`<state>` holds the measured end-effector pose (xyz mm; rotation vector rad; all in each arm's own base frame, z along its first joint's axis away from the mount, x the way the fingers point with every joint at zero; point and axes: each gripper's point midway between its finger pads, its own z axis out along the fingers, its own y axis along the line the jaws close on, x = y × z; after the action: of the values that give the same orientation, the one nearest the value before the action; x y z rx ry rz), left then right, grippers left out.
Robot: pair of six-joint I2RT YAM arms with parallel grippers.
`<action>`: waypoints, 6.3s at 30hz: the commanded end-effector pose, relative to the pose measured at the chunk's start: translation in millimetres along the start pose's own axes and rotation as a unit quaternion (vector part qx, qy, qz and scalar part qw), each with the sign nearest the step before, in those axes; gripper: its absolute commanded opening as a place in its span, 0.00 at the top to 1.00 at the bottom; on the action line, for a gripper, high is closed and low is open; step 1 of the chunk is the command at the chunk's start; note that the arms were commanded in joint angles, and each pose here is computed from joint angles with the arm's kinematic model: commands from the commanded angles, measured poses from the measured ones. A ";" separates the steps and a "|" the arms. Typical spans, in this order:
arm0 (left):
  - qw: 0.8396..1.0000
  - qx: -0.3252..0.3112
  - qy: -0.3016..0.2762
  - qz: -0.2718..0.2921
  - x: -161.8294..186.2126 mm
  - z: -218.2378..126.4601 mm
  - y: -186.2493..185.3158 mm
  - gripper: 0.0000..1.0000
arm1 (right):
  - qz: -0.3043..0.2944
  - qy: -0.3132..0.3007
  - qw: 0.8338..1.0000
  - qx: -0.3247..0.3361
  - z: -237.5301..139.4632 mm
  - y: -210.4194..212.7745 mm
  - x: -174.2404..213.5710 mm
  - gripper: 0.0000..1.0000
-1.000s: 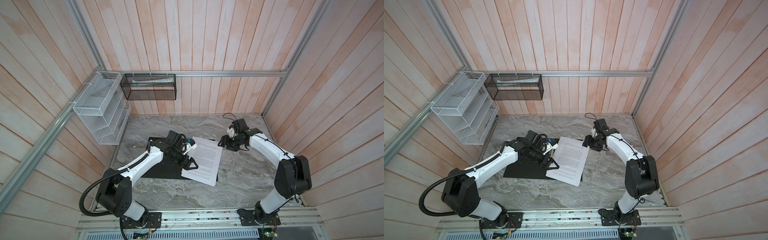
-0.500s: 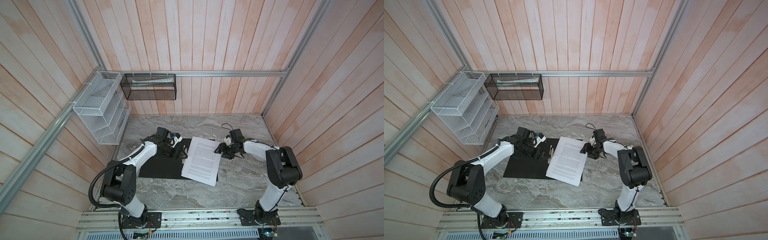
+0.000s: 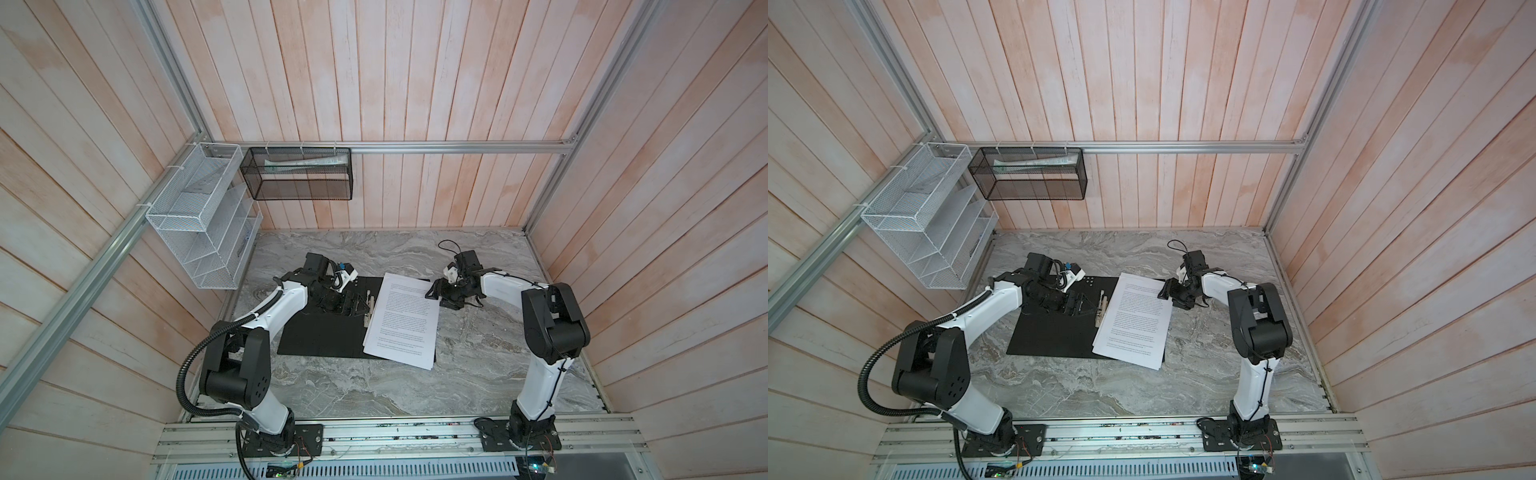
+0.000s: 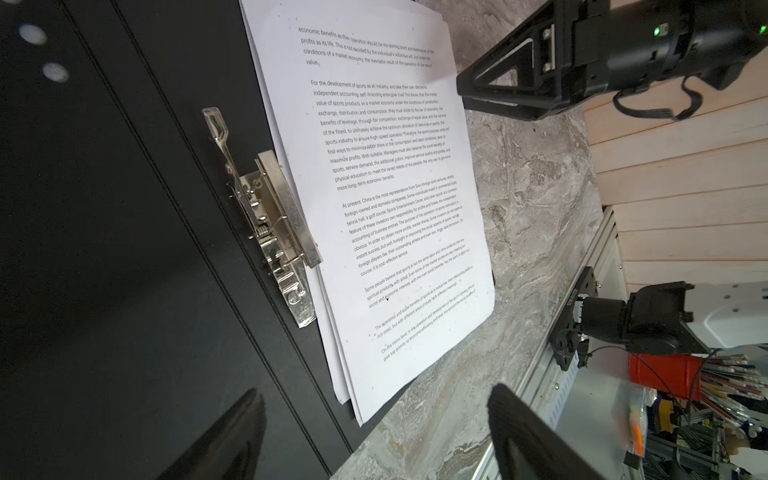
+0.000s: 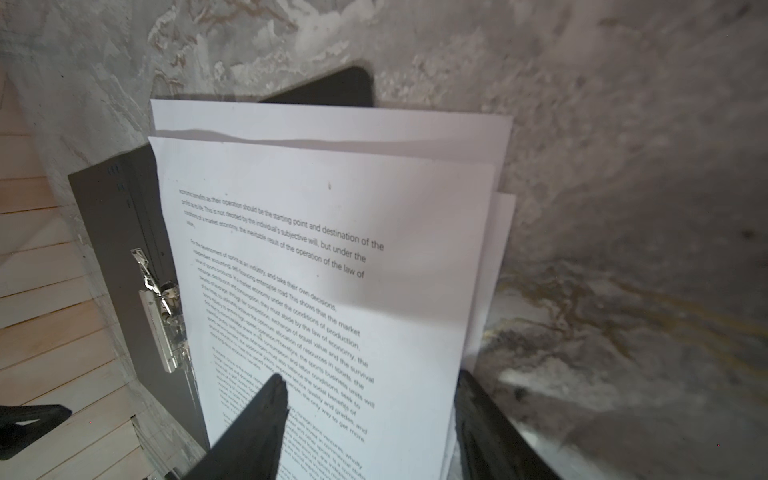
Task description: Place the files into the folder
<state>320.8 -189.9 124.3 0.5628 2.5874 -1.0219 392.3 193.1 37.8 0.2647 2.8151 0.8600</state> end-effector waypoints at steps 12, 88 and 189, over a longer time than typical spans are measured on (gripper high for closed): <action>0.999 -0.005 -0.020 0.036 -9.8 -14.9 -8.3 0.14 | -0.006 -0.044 0.998 0.038 -41.4 4.8 -4.7 0.37; 0.995 -0.050 -0.083 0.008 -69.3 -4.7 28.8 0.14 | -0.150 0.152 0.977 0.011 22.6 114.7 236.4 0.40; 0.986 0.076 0.036 -0.145 27.2 53.5 22.6 0.14 | -0.034 0.040 0.998 -0.019 1.9 34.5 89.3 0.39</action>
<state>317.6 -197.8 59.1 0.2351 2.7490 -1.2767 308.6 234.4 44.4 0.1812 2.8515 0.8795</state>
